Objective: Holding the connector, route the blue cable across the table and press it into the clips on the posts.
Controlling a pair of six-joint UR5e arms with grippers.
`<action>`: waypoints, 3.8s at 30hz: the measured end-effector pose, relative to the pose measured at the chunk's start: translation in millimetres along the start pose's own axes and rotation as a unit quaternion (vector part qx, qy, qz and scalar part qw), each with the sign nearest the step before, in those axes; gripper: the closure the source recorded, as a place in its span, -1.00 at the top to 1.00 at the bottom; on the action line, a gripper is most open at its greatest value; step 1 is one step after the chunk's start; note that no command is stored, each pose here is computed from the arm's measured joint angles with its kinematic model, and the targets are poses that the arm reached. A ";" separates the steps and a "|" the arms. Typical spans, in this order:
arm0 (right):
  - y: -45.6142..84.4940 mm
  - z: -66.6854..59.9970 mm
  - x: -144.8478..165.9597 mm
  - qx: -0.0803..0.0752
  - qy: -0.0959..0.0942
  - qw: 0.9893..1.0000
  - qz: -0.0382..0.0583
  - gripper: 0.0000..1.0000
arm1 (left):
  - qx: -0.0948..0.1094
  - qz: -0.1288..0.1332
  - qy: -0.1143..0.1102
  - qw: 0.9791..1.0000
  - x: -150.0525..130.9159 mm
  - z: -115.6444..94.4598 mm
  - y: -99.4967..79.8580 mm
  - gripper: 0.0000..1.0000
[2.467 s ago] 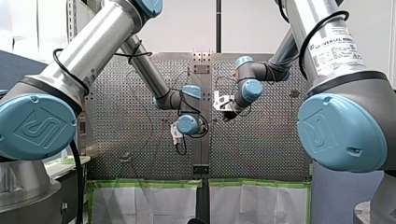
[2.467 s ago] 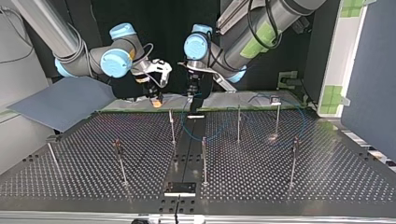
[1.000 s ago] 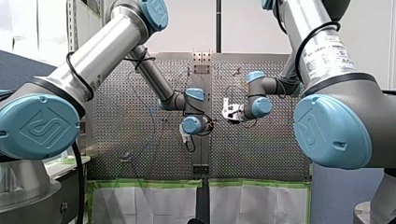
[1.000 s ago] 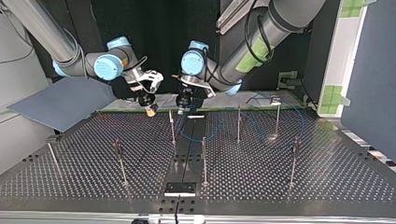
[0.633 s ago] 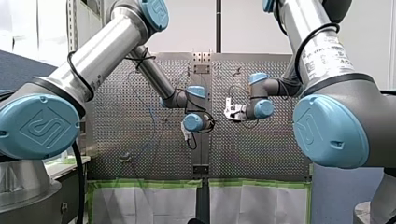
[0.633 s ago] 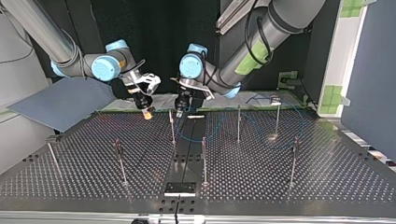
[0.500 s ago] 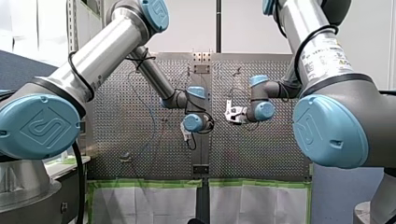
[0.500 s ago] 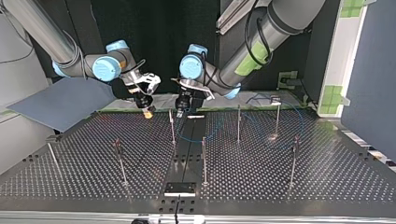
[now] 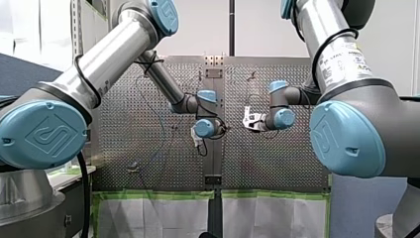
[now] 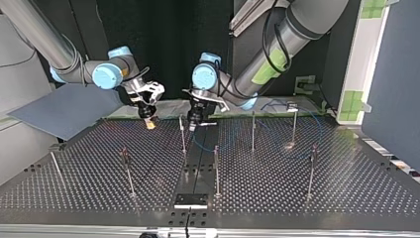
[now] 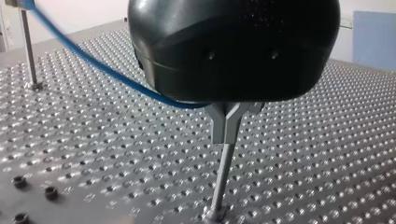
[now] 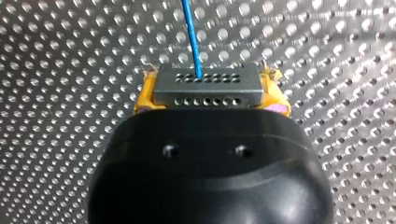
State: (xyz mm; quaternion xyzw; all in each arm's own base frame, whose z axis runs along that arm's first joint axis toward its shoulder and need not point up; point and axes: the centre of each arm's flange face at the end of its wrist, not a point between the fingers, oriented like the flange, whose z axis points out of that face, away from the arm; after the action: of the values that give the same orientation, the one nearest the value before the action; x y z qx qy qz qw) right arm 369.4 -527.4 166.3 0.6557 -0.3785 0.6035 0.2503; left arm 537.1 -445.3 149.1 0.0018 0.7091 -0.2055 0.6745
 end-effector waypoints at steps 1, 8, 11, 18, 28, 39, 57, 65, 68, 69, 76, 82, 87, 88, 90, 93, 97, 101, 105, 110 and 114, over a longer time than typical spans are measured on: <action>3.2 0.5 0.8 -0.002 0.002 1.000 0.001 -1.00 | -0.001 0.000 -0.001 1.000 -1.3 1.6 1.7 -1.00; 16.8 2.9 2.0 -0.008 0.007 1.000 0.003 -1.00 | -0.010 0.009 0.008 1.000 4.8 16.3 14.7 -1.00; 20.7 3.1 1.8 -0.010 0.008 1.000 0.004 -1.00 | -0.009 0.019 0.013 1.000 15.1 22.2 19.1 -1.00; 29.3 3.2 1.8 -0.016 0.009 1.000 0.005 -1.00 | -0.010 0.028 0.017 0.999 26.9 36.0 27.7 -1.00; 42.7 3.8 4.3 -0.022 0.014 1.000 0.005 -1.00 | -0.027 0.053 0.027 0.998 21.1 40.6 30.9 -0.21; 48.1 4.1 6.5 -0.021 0.015 1.000 0.004 -1.00 | -0.065 0.104 0.051 0.991 15.7 28.4 29.4 1.00; 63.2 -3.7 2.4 -0.035 -0.011 0.999 0.007 -1.00 | -0.090 0.132 0.076 0.984 -11.5 -39.7 -19.9 1.00; 64.0 -4.9 1.5 -0.034 -0.016 0.999 0.008 -1.00 | -0.061 0.120 0.064 0.989 -3.3 -57.5 -59.6 1.00; 64.5 -4.8 1.8 -0.033 -0.015 0.999 0.009 -1.00 | -0.055 0.119 0.063 0.989 0.1 -65.1 -71.8 1.00; 64.6 -4.7 1.9 -0.032 -0.015 0.999 0.009 -1.00 | -0.054 0.119 0.062 0.990 1.1 -67.5 -75.4 1.00; 65.0 -4.5 2.3 -0.029 -0.013 0.999 0.011 -1.00 | -0.050 0.118 0.050 0.990 8.4 -87.8 -105.1 1.00; 66.3 -4.5 2.8 -0.027 -0.012 0.999 0.012 -1.00 | -0.047 0.108 0.027 0.993 12.2 -102.6 -131.1 1.00; 69.2 -4.3 3.6 -0.029 -0.009 0.999 0.013 -1.00 | -0.057 0.097 0.008 0.994 11.9 -94.7 -134.8 1.00; 69.7 -4.3 3.7 -0.029 -0.009 0.999 0.013 -1.00 | -0.059 0.097 0.007 0.994 13.1 -92.5 -134.5 1.00; 70.4 -4.4 3.8 -0.029 -0.008 0.999 0.013 -1.00 | -0.062 0.098 0.011 0.993 17.8 -88.1 -133.6 1.00; 71.0 -4.5 4.0 -0.029 -0.008 0.999 0.013 -1.00 | -0.066 0.102 0.019 0.992 26.1 -81.4 -131.8 1.00; 70.6 -4.4 4.0 -0.026 -0.008 1.000 0.013 -1.00 | -0.073 0.110 0.033 0.991 38.2 -71.6 -127.2 1.00; 70.5 -4.1 4.4 -0.024 -0.007 1.000 0.012 -1.00 | -0.081 0.120 0.049 0.988 51.8 -60.8 -121.0 1.00; 70.7 -3.5 5.0 -0.024 -0.004 1.000 0.011 -1.00 | -0.087 0.126 0.059 0.986 62.7 -52.4 -116.7 1.00; 70.7 -3.3 5.4 -0.024 -0.003 1.000 0.011 -1.00 | -0.087 0.114 0.046 0.989 60.3 -39.8 -125.0 1.00; 71.5 -3.4 5.5 -0.024 -0.003 1.000 0.011 -1.00 | -0.083 0.102 0.030 0.991 50.4 -34.2 -140.0 1.00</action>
State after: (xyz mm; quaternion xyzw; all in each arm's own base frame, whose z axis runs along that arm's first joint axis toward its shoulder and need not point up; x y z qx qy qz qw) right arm 310.2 -567.9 163.0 0.6471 -0.4007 0.5949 0.2584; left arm 460.7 -577.2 141.5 0.0246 0.7394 -0.0760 0.6685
